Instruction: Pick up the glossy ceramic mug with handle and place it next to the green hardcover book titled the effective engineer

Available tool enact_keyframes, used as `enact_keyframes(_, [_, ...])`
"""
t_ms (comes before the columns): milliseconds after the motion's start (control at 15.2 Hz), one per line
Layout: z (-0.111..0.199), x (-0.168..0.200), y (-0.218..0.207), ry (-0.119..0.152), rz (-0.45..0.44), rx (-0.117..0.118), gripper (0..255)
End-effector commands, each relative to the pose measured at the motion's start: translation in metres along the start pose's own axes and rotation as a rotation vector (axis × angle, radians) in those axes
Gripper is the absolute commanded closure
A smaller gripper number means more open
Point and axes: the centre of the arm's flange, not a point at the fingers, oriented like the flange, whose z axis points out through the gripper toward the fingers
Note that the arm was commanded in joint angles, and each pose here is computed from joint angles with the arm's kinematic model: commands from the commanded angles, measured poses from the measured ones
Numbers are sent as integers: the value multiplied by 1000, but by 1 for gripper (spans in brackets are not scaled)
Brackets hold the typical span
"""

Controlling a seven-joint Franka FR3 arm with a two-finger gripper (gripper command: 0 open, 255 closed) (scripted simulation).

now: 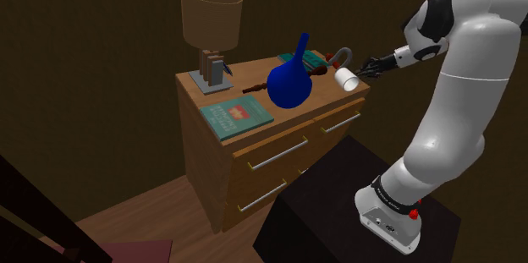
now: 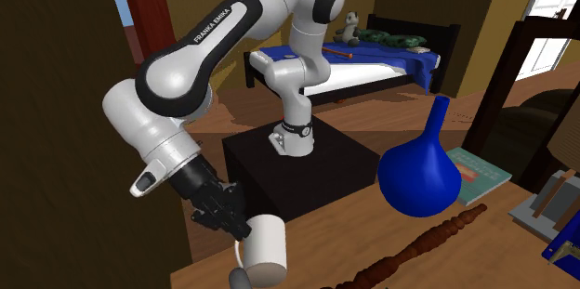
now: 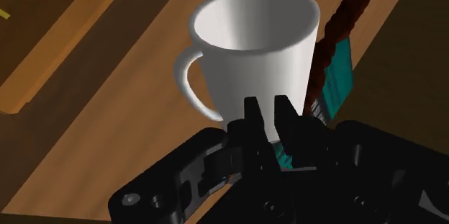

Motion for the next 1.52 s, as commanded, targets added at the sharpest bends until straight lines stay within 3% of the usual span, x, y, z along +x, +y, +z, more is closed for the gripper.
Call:
enact_keyframes(0, [-19,-12,5,-144,-39,-118,255])
enact_keyframes(132, [-26,-10,-2,-144,-39,-118,255])
enact_keyframes(198, [-3,-10,0,-52,19,-5,255])
enact_keyframes(264, [-3,-10,0,-52,19,-5,0])
enact_keyframes(462, [10,-64,-70,27,-100,-529,0])
enact_keyframes(528, [14,-70,-76,36,-113,-586,0])
enact_keyframes(990, [47,-67,-54,36,-113,-586,0])
enact_keyframes(1452, [47,-67,-54,36,-113,-586,0])
